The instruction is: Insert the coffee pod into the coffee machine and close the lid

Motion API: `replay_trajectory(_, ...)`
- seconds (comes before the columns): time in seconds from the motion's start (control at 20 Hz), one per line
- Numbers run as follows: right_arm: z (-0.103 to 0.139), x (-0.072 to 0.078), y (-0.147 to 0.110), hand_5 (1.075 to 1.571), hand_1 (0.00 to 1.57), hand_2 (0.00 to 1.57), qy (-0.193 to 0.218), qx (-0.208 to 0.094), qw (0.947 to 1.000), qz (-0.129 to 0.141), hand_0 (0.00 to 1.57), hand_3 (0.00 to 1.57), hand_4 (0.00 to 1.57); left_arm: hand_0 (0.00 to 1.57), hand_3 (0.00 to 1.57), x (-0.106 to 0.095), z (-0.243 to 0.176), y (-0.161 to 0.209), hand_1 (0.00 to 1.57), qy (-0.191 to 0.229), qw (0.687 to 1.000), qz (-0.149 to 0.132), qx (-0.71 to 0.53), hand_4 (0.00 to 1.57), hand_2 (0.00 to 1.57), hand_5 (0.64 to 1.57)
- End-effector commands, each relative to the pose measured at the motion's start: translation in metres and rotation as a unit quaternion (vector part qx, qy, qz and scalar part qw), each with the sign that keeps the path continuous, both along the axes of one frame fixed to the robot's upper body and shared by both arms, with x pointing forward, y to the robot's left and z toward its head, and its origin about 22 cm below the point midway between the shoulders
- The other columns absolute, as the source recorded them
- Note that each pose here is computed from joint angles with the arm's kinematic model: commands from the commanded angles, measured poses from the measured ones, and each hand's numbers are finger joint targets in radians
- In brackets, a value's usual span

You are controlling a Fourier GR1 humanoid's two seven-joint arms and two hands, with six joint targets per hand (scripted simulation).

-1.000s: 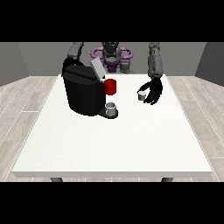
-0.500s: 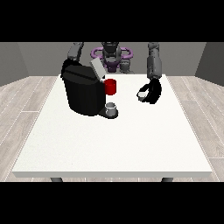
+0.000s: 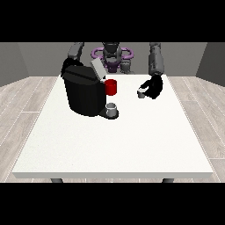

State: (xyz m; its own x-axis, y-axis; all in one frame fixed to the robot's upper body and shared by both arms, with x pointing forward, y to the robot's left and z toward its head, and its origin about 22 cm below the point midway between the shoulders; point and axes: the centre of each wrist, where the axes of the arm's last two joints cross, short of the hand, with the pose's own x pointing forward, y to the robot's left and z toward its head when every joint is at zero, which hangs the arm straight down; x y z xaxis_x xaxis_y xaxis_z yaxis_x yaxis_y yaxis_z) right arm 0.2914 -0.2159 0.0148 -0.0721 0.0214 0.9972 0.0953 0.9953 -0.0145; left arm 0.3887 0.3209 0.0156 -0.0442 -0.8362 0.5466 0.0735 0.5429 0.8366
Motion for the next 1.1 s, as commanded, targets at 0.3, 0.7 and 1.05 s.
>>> replay_trajectory(0.3, -0.023, 0.007, -0.008, 1.571, 0.0, 0.0, 0.041, 0.0, 0.999, -0.016, 0.0, 0.0, 0.49, 1.26, 1.3, 0.037, 0.068, -0.045, 1.26, -0.028, 0.997, -0.076, -0.006, 0.53, 1.32, 1.571)
replay_trajectory(0.7, -0.005, 0.023, -0.009, 1.571, 0.0, 0.0, 0.019, -0.001, 0.9998, 0.009, 0.0, 0.0, 0.47, 1.25, 1.28, 0.053, 0.116, -0.054, 1.25, -0.055, 0.995, -0.086, -0.018, 0.54, 1.33, 1.571)
replay_trajectory(1.05, -0.009, 0.006, 0.003, 1.571, 0.0, 0.0, 0.0, 0.015, 0.9989, 0.044, 0.0, 0.0, 0.5, 1.07, 1.23, 0.057, 0.156, -0.024, 1.07, -0.095, 0.995, -0.043, -0.009, 0.52, 1.22, 1.571)
